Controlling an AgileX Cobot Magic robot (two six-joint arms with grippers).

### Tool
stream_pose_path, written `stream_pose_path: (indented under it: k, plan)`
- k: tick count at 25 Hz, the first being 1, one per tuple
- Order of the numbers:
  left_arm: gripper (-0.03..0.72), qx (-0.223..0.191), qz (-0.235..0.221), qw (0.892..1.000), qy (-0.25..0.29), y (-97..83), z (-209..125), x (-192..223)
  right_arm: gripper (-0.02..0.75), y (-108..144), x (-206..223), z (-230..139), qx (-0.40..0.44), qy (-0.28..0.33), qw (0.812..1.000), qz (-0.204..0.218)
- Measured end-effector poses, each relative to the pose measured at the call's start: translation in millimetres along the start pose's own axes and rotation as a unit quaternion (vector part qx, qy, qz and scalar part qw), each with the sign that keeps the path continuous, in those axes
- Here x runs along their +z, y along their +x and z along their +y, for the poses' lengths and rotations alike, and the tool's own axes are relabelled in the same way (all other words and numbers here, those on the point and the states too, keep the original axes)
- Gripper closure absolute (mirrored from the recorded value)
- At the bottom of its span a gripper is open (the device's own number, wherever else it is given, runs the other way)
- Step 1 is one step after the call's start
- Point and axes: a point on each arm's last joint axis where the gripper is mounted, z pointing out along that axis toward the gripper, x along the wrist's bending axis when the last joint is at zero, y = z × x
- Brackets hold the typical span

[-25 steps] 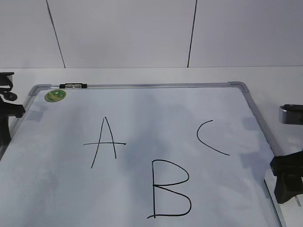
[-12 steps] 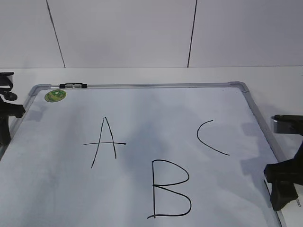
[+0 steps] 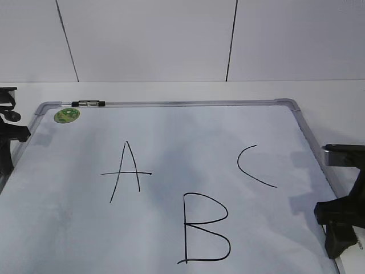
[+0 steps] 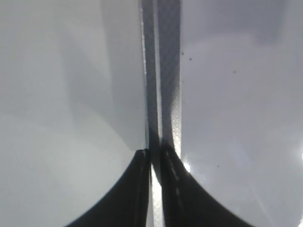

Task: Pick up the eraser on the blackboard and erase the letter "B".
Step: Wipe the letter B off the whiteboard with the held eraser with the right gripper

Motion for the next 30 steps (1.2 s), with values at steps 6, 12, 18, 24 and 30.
stream_pose_path:
  k: [6, 12, 18, 24, 30]
  plan:
    - [0.639, 0.0, 0.0, 1.0, 0.0, 0.0, 0.0, 0.0, 0.175, 0.0, 0.0, 0.1, -0.002, 0.0, 1.0, 0.0]
    - [0.639, 0.0, 0.0, 1.0, 0.0, 0.0, 0.0, 0.0, 0.177, 0.0, 0.0, 0.6, -0.002, -0.003, 1.0, 0.0]
    - [0.639, 0.0, 0.0, 1.0, 0.0, 0.0, 0.0, 0.0, 0.178, 0.4, -2.5, 1.6, -0.003, 0.005, 1.0, -0.002]
    - [0.639, 0.0, 0.0, 1.0, 0.0, 0.0, 0.0, 0.0, 0.178, 2.9, -20.3, 9.6, -0.006, 0.008, 1.0, -0.004]
    - [0.639, 0.0, 0.0, 1.0, 0.0, 0.0, -0.1, 0.0, 0.178, 3.6, -32.3, 9.9, -0.009, 0.033, 0.999, -0.01]
